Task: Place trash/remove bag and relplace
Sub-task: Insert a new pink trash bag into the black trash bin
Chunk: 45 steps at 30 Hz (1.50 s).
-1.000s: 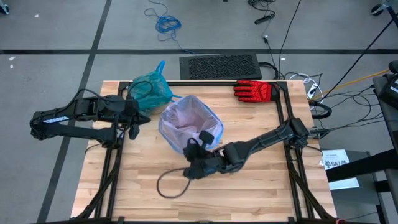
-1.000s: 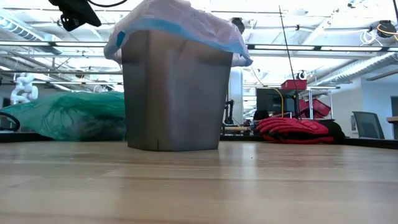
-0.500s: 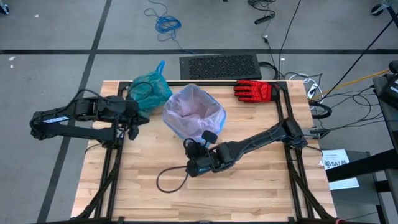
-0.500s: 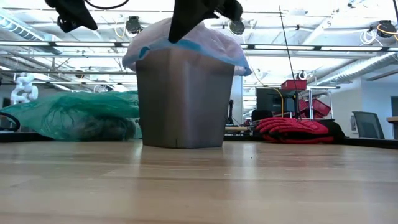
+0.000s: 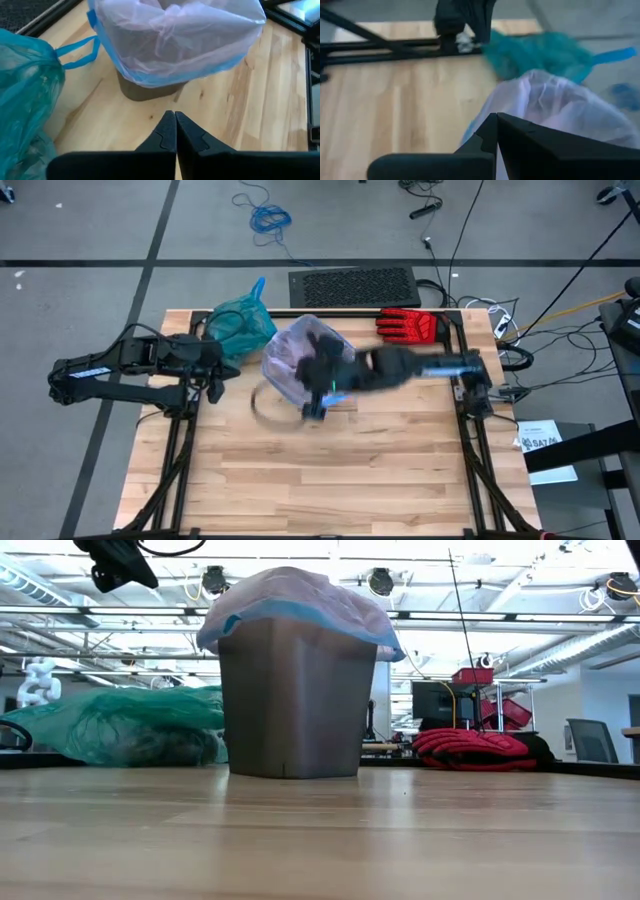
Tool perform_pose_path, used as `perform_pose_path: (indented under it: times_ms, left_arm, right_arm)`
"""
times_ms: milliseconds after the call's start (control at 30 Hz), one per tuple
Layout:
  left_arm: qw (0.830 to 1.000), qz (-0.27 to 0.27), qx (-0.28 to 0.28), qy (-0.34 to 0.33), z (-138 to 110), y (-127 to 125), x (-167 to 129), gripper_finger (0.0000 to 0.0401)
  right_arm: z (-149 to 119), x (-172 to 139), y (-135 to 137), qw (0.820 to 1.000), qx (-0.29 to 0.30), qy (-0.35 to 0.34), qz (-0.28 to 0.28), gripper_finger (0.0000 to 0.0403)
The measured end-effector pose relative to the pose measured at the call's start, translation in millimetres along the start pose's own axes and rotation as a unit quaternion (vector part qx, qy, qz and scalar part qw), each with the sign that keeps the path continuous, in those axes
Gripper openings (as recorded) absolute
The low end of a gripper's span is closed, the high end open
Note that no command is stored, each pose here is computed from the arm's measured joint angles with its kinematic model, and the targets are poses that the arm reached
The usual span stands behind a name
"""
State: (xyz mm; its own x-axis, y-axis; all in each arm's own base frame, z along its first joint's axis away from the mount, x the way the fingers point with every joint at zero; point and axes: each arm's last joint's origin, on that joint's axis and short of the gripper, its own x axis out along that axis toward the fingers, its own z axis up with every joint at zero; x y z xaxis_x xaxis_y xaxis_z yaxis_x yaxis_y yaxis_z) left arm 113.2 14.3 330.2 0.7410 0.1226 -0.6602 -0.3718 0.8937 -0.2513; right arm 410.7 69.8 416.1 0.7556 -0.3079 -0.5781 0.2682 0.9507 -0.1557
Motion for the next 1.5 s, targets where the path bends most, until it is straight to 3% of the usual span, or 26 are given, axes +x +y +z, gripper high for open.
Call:
perform_pose_path:
  times_ms: [100,167,267,467,667,933,1500]
  left_arm:
    - [1.0,0.014,-0.008,-0.006,0,1,0,0.0]
    - [0.999,0.024,-0.023,-0.01,1,1,0,0.0]
    - [0.998,0.039,-0.048,-0.017,1,2,0,0.0]
    - [0.995,0.068,-0.073,-0.032,2,4,0,0.0]
    - [0.992,0.082,-0.086,-0.04,2,5,0,0.0]
    - [0.991,0.083,-0.098,-0.041,2,5,0,0.0]
    - [0.991,0.085,-0.098,-0.042,2,5,-1,0.0]
  right_arm:
    - [0,16,-45,0.997,0.013,0.046,0.063,0.0]
    - [-9,33,-69,0.993,-0.013,0.098,0.065,0.0]
    - [-12,51,-96,0.99,-0.053,0.111,0.064,0.0]
    - [-16,72,-131,0.988,-0.024,0.117,0.097,0.0]
    - [-27,103,-123,0.979,-0.045,0.137,0.141,0.0]
    - [-50,146,-110,0.968,-0.035,0.202,0.142,0.0]
    - [-55,153,-110,0.969,0.024,0.222,0.106,0.0]
